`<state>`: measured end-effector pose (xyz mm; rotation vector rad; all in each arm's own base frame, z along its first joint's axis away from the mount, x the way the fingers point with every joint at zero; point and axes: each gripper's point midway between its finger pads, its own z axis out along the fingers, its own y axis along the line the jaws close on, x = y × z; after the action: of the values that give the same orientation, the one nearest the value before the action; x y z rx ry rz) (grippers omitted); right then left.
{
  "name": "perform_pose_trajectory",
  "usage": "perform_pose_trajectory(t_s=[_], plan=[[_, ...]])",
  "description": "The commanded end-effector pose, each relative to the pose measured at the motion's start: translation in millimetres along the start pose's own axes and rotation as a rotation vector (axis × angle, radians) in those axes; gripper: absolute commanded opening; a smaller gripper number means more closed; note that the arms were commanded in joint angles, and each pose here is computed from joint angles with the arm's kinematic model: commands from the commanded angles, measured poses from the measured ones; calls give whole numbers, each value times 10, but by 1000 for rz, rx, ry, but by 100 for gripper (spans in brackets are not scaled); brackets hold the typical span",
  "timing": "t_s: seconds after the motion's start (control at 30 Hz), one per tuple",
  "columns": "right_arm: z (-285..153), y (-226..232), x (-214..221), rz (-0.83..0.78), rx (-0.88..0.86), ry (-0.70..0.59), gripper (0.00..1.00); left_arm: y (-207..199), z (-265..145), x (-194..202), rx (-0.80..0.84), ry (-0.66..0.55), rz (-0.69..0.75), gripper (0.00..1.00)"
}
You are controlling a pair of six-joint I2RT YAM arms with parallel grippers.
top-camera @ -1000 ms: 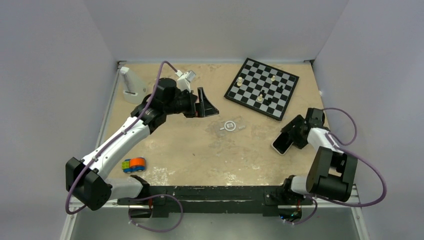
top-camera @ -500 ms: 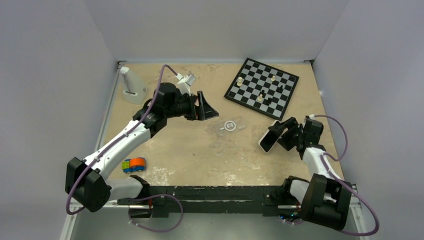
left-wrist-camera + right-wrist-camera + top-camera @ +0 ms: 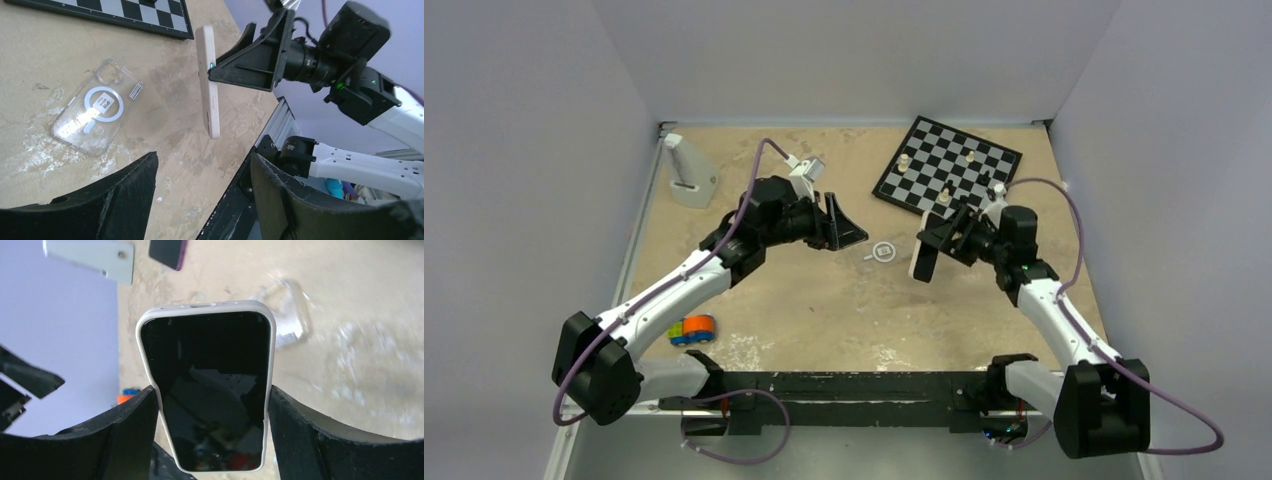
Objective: Take the phone out of the phone case
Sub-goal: Pick up the phone at the center of the board.
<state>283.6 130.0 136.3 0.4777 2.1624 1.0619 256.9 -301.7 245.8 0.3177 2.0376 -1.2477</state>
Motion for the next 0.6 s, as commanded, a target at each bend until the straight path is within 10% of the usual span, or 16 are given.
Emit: perform_pose_trajectory(t_s=[0.0, 0.23, 0.57], plan=[[83, 582, -237, -446, -125, -10, 0, -62, -30, -152, -20, -36, -67, 72], [263, 1036, -14, -938, -96, -68, 0, 464, -270, -250, -192, 20, -398, 81], [352, 1490, 558, -1218, -144, 23, 0, 205, -115, -43, 100, 142, -320, 83]])
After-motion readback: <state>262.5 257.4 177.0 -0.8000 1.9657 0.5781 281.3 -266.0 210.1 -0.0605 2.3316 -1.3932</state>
